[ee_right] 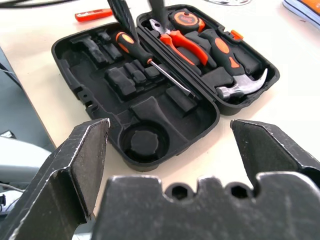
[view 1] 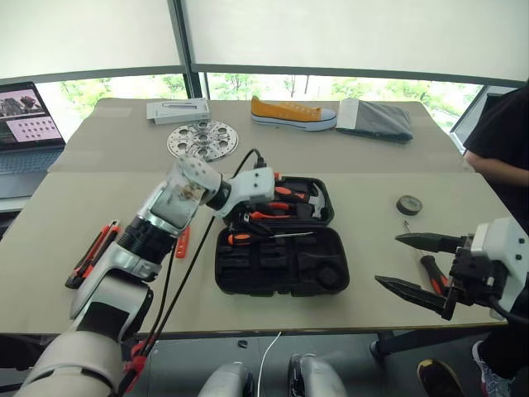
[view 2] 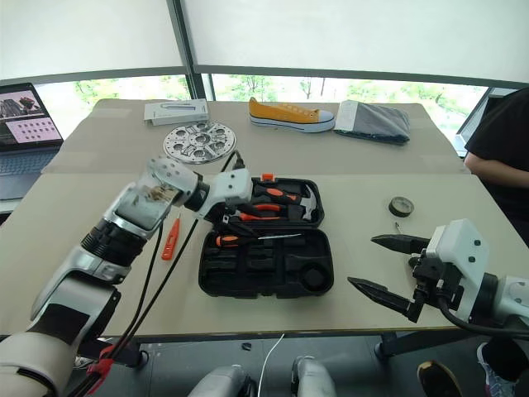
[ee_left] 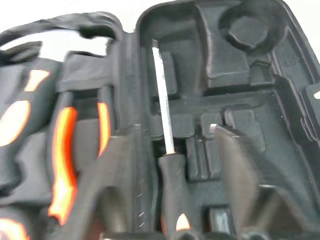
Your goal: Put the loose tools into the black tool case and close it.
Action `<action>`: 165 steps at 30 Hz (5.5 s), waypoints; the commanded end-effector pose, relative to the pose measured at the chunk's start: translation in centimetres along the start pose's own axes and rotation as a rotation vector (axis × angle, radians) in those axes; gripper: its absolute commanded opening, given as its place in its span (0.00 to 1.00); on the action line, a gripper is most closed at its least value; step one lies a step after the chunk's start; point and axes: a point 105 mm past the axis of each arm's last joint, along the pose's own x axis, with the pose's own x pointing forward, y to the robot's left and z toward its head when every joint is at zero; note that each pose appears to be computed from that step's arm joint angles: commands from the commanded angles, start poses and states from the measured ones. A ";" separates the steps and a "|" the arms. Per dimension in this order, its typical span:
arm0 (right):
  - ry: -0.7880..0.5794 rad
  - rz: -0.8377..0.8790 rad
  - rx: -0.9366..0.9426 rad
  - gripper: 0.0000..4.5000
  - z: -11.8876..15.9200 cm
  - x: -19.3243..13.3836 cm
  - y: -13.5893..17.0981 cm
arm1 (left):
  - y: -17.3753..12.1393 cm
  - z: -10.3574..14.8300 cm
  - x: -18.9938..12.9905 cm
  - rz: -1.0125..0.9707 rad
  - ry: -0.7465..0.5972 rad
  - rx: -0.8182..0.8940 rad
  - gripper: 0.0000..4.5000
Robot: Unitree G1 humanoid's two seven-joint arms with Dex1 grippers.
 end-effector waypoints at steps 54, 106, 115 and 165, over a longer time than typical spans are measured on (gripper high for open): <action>0.312 -0.576 0.443 1.00 -15.3 -2.8 -7.7 | -7.8 -0.1 -12.1 0.155 -0.478 -0.260 0.98; 0.143 0.354 -0.542 0.23 -1.4 15.8 -3.2 | -7.6 -2.5 -11.5 0.091 -0.336 -0.180 1.00; 0.096 0.320 -0.512 0.67 -0.3 16.7 -3.4 | -7.3 -2.5 -11.3 0.101 -0.338 -0.172 1.00; 0.075 0.380 -0.522 0.76 1.0 17.8 -2.4 | -6.4 -2.6 -11.6 0.123 -0.328 -0.150 1.00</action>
